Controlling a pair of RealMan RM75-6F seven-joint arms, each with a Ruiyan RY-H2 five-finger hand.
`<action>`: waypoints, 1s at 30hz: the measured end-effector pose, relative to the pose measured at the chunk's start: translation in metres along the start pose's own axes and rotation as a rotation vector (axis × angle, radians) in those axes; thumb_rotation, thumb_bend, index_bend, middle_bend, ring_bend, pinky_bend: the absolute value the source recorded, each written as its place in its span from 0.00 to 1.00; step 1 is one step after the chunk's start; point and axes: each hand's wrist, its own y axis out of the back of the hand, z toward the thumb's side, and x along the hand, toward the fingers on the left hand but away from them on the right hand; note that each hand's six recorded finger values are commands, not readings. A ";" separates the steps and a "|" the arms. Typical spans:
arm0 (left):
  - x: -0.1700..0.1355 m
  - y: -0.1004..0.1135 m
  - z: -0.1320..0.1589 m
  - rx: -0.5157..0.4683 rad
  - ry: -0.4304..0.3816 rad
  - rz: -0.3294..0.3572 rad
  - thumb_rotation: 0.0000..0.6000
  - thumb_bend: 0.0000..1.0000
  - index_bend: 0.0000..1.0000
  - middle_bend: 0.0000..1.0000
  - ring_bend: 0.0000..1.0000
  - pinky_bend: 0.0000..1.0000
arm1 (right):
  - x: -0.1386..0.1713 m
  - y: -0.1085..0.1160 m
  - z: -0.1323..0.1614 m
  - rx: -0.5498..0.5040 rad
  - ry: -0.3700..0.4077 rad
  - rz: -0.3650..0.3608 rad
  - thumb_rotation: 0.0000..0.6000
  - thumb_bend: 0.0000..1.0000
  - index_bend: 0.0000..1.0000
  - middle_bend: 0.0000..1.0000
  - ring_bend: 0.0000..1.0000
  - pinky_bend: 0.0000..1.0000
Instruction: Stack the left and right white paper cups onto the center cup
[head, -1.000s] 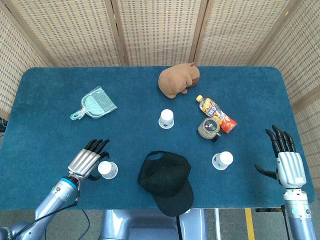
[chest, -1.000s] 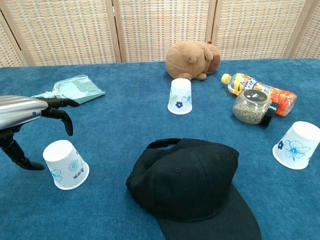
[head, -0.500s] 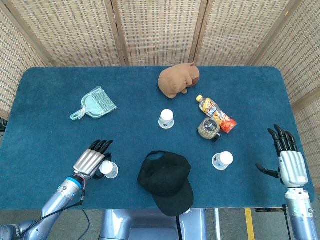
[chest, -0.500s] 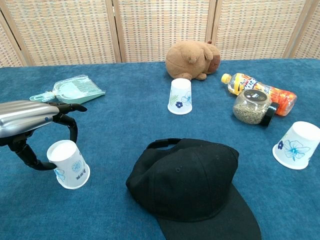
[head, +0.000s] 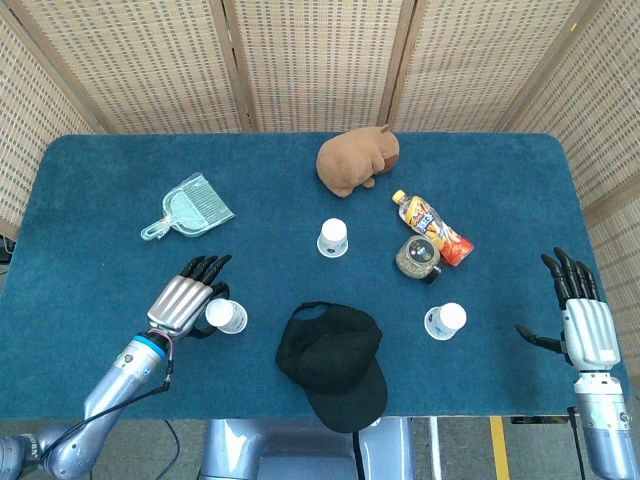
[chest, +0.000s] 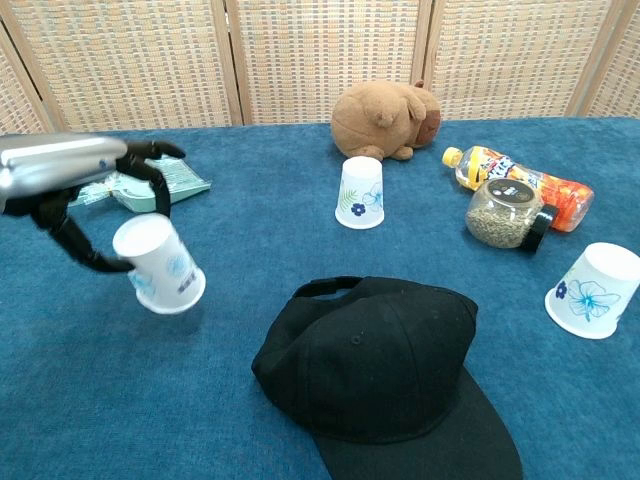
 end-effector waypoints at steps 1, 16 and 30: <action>0.005 0.007 0.002 0.000 -0.006 0.017 1.00 0.32 0.44 0.00 0.00 0.04 | -0.001 0.000 -0.002 -0.001 -0.008 -0.001 1.00 0.11 0.02 0.00 0.00 0.00; 0.101 0.065 0.045 0.008 -0.051 0.197 1.00 0.31 0.44 0.00 0.00 0.04 | -0.011 -0.006 -0.018 0.002 -0.061 0.021 1.00 0.11 0.02 0.00 0.00 0.00; 0.169 0.064 0.086 0.014 -0.042 0.212 1.00 0.30 0.43 0.00 0.00 0.04 | -0.018 -0.012 -0.029 -0.008 -0.095 0.037 1.00 0.11 0.02 0.00 0.00 0.00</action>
